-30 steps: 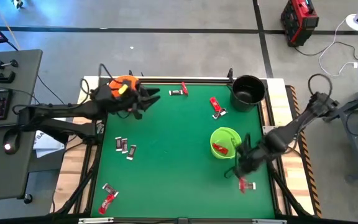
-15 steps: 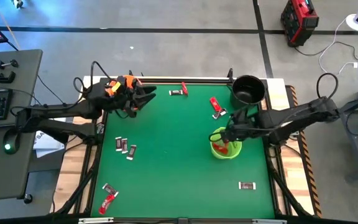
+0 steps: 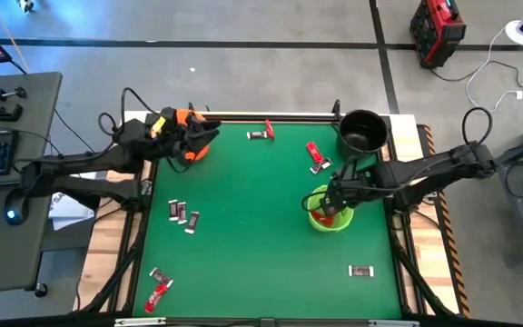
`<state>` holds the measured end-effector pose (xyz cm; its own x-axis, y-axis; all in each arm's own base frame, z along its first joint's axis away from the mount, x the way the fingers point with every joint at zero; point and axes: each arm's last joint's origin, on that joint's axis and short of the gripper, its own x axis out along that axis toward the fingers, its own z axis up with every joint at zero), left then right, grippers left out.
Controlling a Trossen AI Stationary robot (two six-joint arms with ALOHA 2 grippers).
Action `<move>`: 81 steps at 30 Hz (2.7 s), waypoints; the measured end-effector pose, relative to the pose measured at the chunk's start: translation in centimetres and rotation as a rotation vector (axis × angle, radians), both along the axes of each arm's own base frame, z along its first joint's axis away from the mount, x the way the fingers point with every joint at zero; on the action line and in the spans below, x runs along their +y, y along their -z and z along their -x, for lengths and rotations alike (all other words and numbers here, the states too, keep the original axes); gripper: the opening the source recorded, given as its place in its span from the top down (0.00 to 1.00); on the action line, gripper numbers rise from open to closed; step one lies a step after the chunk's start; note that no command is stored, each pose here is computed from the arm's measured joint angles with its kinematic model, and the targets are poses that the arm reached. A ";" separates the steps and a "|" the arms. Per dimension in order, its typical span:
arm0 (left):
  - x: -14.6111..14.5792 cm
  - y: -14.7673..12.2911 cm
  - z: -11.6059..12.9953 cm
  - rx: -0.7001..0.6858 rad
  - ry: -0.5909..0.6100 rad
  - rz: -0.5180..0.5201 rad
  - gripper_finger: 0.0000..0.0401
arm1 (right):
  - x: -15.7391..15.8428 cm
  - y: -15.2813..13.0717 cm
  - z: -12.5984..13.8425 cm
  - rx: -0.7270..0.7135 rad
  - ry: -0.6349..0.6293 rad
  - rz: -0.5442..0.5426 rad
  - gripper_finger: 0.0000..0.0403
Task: Sort candy by brand, put in halloween buckets
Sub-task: Put the red chocolate bar into the green bucket
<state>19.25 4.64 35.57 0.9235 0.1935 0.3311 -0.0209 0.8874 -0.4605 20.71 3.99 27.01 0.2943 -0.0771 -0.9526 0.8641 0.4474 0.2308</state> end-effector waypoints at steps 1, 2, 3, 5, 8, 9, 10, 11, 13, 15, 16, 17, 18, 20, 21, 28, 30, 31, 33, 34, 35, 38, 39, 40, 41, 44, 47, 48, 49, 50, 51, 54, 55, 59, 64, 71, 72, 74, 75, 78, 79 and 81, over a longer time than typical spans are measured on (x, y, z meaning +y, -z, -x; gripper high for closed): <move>0.1 -0.1 0.2 -0.004 -0.004 -0.005 0.51 | 0.1 0.0 -0.2 -0.015 -0.011 -0.018 0.67; 0.1 -0.2 0.3 -0.007 -0.003 -0.012 0.51 | 0.2 -0.1 -0.4 -0.034 -0.016 -0.042 0.63; 0.2 -0.3 0.5 -0.011 0.000 -0.018 0.51 | 0.2 -0.2 -0.6 -0.059 -0.012 -0.063 0.60; 0.2 -0.4 0.8 -0.016 0.021 -0.030 0.51 | 0.1 -0.5 -1.4 -0.133 0.011 -0.104 0.55; 0.2 -0.5 1.1 -0.005 0.066 -0.040 0.51 | -0.4 -1.3 -3.0 -0.317 0.057 -0.126 0.52; 0.2 -0.4 1.2 0.006 0.079 -0.038 0.51 | -0.7 -1.8 -3.7 -0.400 0.076 -0.122 0.51; 0.2 -0.3 1.3 0.019 0.096 -0.037 0.51 | -1.2 -2.4 -4.3 -0.489 0.089 -0.110 0.51; 0.1 -0.3 1.3 0.032 0.111 -0.037 0.51 | -1.7 -3.0 -5.0 -0.579 0.092 -0.091 0.51; 0.1 -0.1 1.3 0.055 0.123 -0.033 0.51 | -2.9 -4.2 -6.0 -0.733 0.083 -0.033 0.51; 0.1 0.1 1.3 0.072 0.128 -0.018 0.51 | -4.5 -5.1 -6.6 -0.785 0.072 0.034 0.51; 0.1 0.2 1.2 0.079 0.129 -0.012 0.51 | -5.4 -5.2 -6.9 -0.757 0.056 0.067 0.51; 0.1 0.3 1.2 0.086 0.127 -0.006 0.51 | -6.3 -5.4 -7.2 -0.705 0.027 0.096 0.51; 0.2 0.4 1.1 0.091 0.126 -0.004 0.51 | -7.3 -5.4 -7.5 -0.639 -0.004 0.121 0.51; 0.3 0.5 0.8 0.098 0.113 0.003 0.51 | -9.5 -5.2 -8.2 -0.477 -0.067 0.159 0.51; 0.4 0.6 0.7 0.102 0.098 0.009 0.51 | -10.7 -5.1 -8.5 -0.389 -0.093 0.182 0.51; 1.7 1.5 -0.2 0.137 -0.152 0.073 0.51 | -19.3 -3.8 -11.1 0.001 -0.288 0.325 0.51; 2.2 1.7 -0.3 0.128 -0.215 0.126 0.51 | -21.0 -3.0 -11.6 0.017 -0.350 0.292 0.51; 2.4 1.8 -0.2 0.121 -0.238 0.151 0.51 | -21.7 -2.5 -11.8 0.017 -0.387 0.264 0.51; 2.7 1.7 -0.1 0.105 -0.268 0.190 0.51 | -23.0 -1.1 -11.9 0.051 -0.403 0.204 0.51; 2.7 1.7 -0.1 0.095 -0.279 0.205 0.51 | -23.5 -0.3 -11.8 0.081 -0.391 0.172 0.51; 2.7 1.7 -0.1 0.090 -0.286 0.215 0.51 | -24.0 0.6 -11.7 0.111 -0.372 0.139 0.51; 2.8 1.7 0.0 0.083 -0.321 0.223 0.51 | -25.0 3.2 -11.2 0.209 -0.322 0.046 0.51; 2.8 1.7 0.0 0.084 -0.336 0.216 0.51 | -25.3 4.0 -11.1 0.236 -0.294 0.031 0.51; 2.9 1.7 0.0 0.087 -0.349 0.205 0.51 | -25.7 4.8 -11.0 0.259 -0.270 0.023 0.51; 2.9 1.7 0.0 0.091 -0.363 0.197 0.51 | -26.0 5.4 -11.0 0.281 -0.254 0.016 0.51; 3.0 1.6 0.1 0.100 -0.395 0.165 0.51 | -26.9 6.8 -10.9 0.333 -0.237 0.026 0.51; 3.3 1.6 0.2 0.106 -0.414 0.140 0.51 | -27.6 7.8 -10.8 0.376 -0.234 0.031 0.51; 3.4 1.6 0.2 0.109 -0.413 0.138 0.51 | -27.7 8.2 -10.7 0.385 -0.242 0.019 0.51; 3.5 1.6 0.3 0.110 -0.409 0.136 0.51 | -27.8 8.6 -10.7 0.400 -0.251 0.006 0.51; 3.5 1.6 0.3 0.112 -0.401 0.136 0.51 | -27.9 8.9 -10.6 0.414 -0.254 -0.008 0.51; 3.6 1.6 0.3 0.112 -0.389 0.134 0.51 | -27.9 9.2 -10.5 0.424 -0.252 -0.019 0.51; 3.6 1.6 0.3 0.116 -0.368 0.128 0.51 | -28.3 10.0 -10.5 0.436 -0.225 -0.035 0.51; 3.6 1.7 0.3 0.119 -0.361 0.125 0.51 | -28.4 10.3 -10.5 0.436 -0.216 -0.041 0.51; 3.5 1.7 0.2 0.132 -0.335 0.114 0.51 | -28.4 11.4 -10.7 0.423 -0.206 -0.092 0.51; 3.5 1.7 0.2 0.136 -0.326 0.105 0.51 | -28.5 12.5 -10.8 0.446 -0.210 -0.115 0.52; 3.5 1.7 0.2 0.137 -0.314 0.098 0.51 | -28.4 11.9 -11.5 0.449 -0.264 -0.103 0.77; 3.5 1.7 0.2 0.140 -0.311 0.093 0.51 | -28.3 11.5 -11.7 0.446 -0.278 -0.095 0.82; 3.5 1.7 0.2 0.141 -0.308 0.090 0.51 | -28.6 10.4 -12.5 0.419 -0.304 -0.056 0.93; 3.5 1.7 0.2 0.140 -0.308 0.089 0.51 | -28.6 9.7 -12.8 0.412 -0.321 -0.037 0.96; 3.5 1.7 0.2 0.142 -0.309 0.087 0.51 | -28.3 6.3 -13.7 0.372 -0.373 0.018 0.98; 3.5 1.7 0.2 0.144 -0.309 0.082 0.51 | -28.0 4.9 -13.9 0.350 -0.388 0.030 0.97; 3.4 1.8 0.2 0.152 -0.301 0.067 0.51 | -27.2 2.2 -14.1 0.298 -0.423 0.060 0.99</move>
